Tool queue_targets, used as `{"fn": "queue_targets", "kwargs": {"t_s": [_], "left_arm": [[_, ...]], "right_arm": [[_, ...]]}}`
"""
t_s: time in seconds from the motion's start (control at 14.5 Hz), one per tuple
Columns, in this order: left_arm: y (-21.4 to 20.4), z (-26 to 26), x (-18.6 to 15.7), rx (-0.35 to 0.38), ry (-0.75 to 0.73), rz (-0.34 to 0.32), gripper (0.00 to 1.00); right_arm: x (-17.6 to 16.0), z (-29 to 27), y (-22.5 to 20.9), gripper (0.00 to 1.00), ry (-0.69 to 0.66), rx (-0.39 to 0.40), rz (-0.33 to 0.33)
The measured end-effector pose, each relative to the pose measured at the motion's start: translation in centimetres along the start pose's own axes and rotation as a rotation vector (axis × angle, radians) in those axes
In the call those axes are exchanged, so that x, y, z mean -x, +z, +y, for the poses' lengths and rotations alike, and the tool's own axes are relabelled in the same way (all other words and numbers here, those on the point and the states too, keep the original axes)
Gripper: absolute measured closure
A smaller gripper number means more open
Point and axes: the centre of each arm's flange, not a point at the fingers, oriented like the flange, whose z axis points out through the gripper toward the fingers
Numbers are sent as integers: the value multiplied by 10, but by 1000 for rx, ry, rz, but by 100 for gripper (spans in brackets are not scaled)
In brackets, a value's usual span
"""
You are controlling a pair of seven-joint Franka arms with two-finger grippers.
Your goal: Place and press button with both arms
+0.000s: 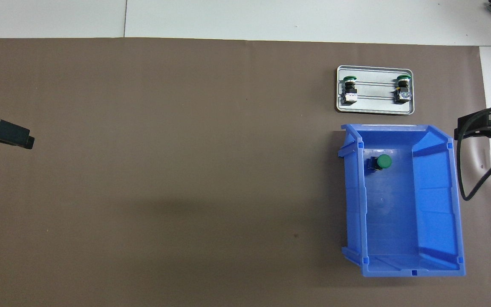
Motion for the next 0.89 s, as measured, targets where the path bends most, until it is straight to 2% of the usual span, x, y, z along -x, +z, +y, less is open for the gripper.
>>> {"fn": "queue_targets", "kwargs": {"t_s": [0.89], "left_arm": [[0,0,0,0,0,0,0]], "right_arm": [[2,-10,2,0,-22,2,-13]]}}
